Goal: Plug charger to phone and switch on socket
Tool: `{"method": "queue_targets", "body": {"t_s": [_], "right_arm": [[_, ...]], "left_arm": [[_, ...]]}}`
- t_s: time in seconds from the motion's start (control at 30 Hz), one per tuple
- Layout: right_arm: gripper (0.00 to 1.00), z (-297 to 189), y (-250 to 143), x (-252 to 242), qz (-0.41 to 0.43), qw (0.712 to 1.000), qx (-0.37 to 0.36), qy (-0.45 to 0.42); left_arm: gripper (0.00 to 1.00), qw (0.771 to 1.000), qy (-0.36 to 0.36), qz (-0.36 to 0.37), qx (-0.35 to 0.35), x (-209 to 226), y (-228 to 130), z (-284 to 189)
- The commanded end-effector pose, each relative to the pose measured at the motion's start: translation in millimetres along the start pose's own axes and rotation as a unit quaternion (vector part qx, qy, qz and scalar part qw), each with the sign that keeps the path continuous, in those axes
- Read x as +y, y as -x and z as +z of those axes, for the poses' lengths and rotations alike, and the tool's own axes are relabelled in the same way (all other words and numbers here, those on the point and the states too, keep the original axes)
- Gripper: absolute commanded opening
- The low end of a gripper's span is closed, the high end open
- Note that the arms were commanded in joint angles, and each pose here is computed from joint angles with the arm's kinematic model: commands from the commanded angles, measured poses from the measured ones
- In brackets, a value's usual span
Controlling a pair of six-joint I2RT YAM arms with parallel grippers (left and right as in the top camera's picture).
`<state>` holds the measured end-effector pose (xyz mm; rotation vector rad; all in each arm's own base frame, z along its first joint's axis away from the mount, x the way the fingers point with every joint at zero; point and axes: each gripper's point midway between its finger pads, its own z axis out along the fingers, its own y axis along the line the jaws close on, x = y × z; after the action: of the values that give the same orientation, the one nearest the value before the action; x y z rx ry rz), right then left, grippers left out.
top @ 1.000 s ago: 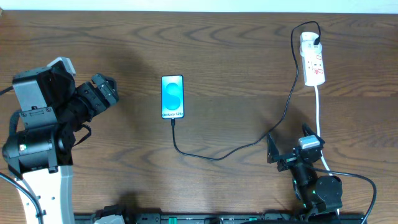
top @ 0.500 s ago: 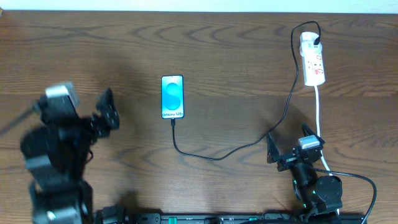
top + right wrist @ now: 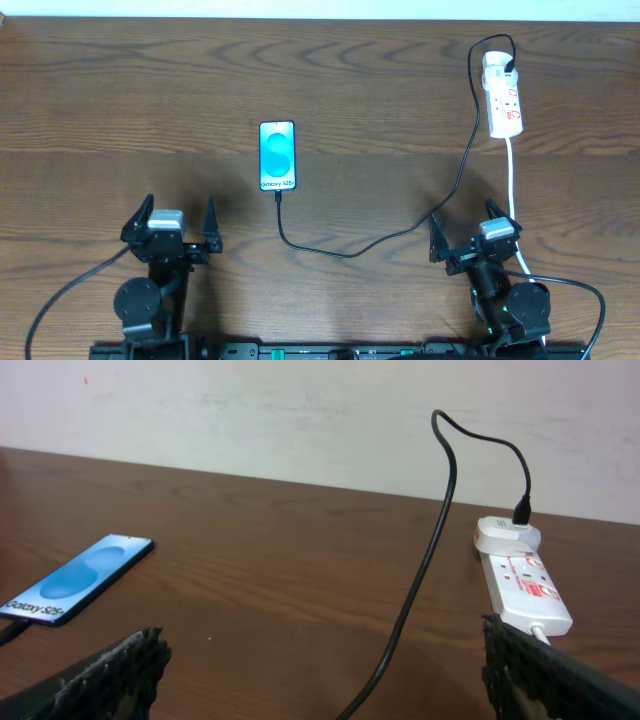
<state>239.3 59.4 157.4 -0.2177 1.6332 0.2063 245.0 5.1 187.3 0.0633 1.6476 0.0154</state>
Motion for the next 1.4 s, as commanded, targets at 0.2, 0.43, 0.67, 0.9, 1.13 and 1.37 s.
{"method": "queue_targets", "body": {"t_s": [0.2,0.43,0.67,0.9,1.13,1.37], "right_arm": [[0.99,0,0,0,0.009,1.0,-0.002,0.002],[0.99,0,0,0,0.009,1.0,-0.002,0.002],[0.99,0,0,0,0.009,1.0,-0.002,0.002],[0.99,0,0,0,0.009,1.0,-0.002,0.002],[0.99,0,0,0,0.009,1.0,-0.002,0.002],[0.99,0,0,0,0.009,1.0,-0.002,0.002]], "left_arm": [[0.95,1.0,0.02,0.017,-0.002,5,-23,0],[0.95,0.999,0.016,0.013,0.03,3,-47,2],[0.95,0.999,0.015,0.013,0.03,3,-46,2],[0.95,0.999,0.015,0.013,0.031,3,-47,2],[0.95,0.999,0.015,0.012,0.032,2,-47,3],[0.95,0.999,0.015,0.012,0.032,2,-47,3]]}}
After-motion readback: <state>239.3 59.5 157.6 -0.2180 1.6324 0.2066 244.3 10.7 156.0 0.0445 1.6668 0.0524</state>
